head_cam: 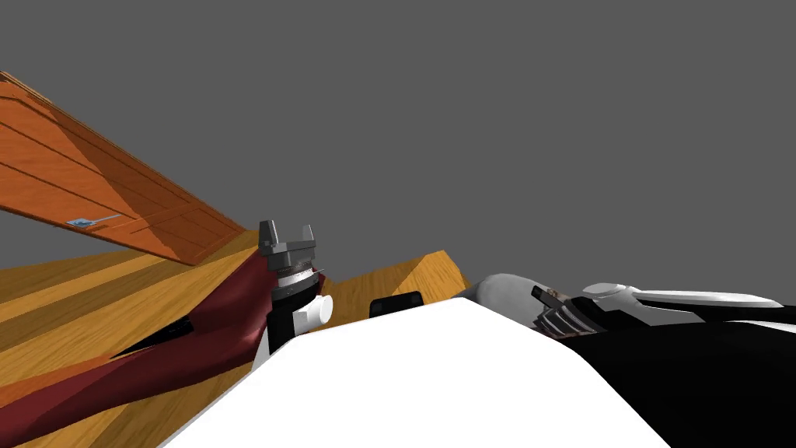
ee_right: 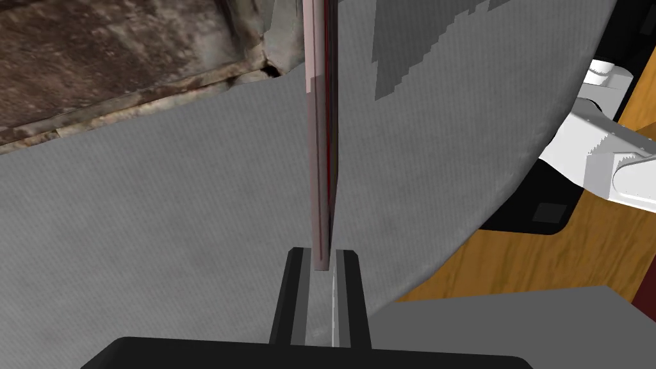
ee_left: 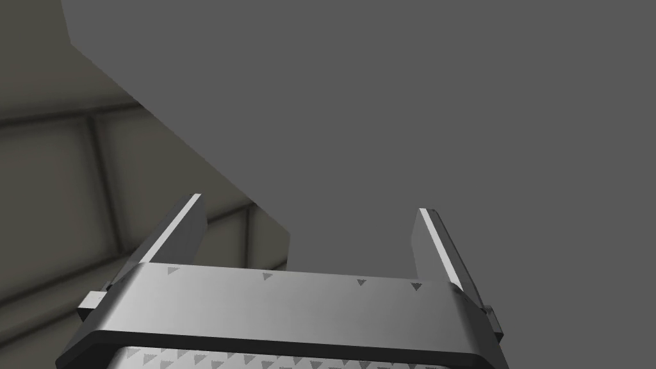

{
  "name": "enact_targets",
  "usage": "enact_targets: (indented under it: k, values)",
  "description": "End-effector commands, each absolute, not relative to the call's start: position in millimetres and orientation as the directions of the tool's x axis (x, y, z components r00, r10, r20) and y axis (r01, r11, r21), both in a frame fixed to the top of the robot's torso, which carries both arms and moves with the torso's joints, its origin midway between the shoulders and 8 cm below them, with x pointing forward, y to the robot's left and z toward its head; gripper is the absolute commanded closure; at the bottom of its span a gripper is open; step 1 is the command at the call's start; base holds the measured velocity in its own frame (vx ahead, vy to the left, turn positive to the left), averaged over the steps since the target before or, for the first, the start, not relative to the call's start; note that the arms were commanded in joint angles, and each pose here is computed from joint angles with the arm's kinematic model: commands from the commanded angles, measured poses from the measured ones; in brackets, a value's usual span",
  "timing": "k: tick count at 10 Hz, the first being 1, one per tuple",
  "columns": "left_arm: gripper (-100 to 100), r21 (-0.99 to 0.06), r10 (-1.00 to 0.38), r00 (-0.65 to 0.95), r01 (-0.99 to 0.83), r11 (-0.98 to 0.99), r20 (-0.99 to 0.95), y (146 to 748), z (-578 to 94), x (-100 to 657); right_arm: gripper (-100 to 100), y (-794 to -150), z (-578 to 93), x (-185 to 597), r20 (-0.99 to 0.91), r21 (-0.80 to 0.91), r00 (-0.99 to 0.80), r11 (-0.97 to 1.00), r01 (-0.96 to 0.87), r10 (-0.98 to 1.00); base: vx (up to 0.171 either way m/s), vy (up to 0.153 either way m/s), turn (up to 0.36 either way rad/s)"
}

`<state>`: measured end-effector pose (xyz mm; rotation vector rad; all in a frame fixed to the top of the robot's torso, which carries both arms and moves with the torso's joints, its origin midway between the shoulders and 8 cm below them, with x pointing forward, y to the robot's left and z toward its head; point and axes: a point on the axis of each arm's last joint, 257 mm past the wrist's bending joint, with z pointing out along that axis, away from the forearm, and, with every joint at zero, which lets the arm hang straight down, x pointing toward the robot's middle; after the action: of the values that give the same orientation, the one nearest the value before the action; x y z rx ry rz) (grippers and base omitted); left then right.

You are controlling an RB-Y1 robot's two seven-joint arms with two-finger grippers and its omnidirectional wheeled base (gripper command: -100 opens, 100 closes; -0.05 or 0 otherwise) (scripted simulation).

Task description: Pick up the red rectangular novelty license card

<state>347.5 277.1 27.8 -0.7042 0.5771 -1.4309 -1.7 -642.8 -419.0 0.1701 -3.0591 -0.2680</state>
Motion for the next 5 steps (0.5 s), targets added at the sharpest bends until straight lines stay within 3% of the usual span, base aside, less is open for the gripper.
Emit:
enact_targets:
  k: [1,2,5]
  values:
    - [0,-0.735,-0.996,0.069,0.678,0.005,0.056,277.1,27.8,347.5,100,-638.8,-419.2,-1.9,0.054,0.184,-0.988,0.974,-0.13,-0.142,0.148,-0.017,-0.129]
    - [0,-0.735,-0.996,0.069,0.678,0.005,0.057,277.0,27.9,347.6,100,-638.8,-419.2,-1.9,0.054,0.184,-0.988,0.974,-0.13,-0.142,0.049,-0.008,0.05]
    - [0,-0.735,-0.996,0.069,0.678,0.005,0.057,277.0,27.9,347.6,100,-640.7,-412.7,-3.4,0.055,0.176,-0.976,0.965,-0.197,-0.209,0.094,0.0,-0.192]
